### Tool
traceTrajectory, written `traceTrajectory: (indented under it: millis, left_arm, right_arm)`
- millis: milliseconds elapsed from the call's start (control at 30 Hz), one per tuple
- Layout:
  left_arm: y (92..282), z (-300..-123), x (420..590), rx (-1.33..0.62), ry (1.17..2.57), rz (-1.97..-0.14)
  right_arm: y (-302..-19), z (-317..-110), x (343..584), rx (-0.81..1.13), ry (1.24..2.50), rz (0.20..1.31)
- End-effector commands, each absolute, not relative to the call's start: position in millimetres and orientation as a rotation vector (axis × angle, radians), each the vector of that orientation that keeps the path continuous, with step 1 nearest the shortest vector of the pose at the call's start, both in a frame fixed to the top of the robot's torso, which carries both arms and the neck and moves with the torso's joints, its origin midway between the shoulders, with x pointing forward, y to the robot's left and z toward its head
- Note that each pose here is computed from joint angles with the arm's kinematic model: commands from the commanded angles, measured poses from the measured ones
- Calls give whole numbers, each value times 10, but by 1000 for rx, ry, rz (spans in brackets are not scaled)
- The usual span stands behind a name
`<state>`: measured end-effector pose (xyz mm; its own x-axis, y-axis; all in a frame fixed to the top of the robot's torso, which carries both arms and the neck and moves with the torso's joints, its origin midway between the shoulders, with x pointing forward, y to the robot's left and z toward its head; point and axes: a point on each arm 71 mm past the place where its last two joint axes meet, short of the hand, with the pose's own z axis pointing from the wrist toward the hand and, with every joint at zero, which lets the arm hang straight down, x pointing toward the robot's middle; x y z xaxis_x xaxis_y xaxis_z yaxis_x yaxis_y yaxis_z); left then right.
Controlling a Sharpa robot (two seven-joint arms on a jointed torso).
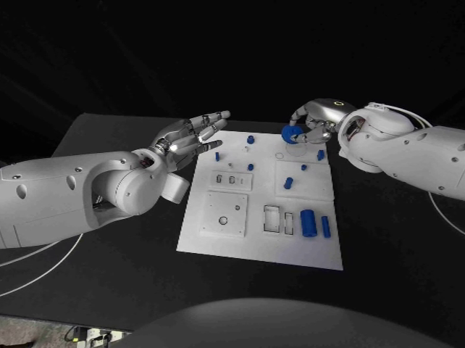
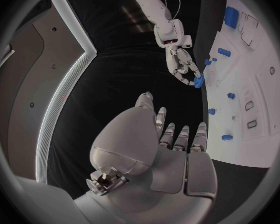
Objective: Assemble the parts on the task board
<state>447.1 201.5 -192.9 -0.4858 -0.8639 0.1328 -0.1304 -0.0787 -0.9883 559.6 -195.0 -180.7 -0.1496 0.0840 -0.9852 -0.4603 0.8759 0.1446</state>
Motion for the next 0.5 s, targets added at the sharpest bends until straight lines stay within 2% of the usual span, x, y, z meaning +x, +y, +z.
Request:
traceTrajectory:
  millis: [33,500]
  left_arm:
    - [1998,-1921,4468,-1073,1619,-1642]
    - [2004,-1922,4479,-1071,1613,-1639]
  right_arm:
    - [-1860,-1796,5574,-314,1664,517]
    - [-1308,-1808,5534,-391,1706,595]
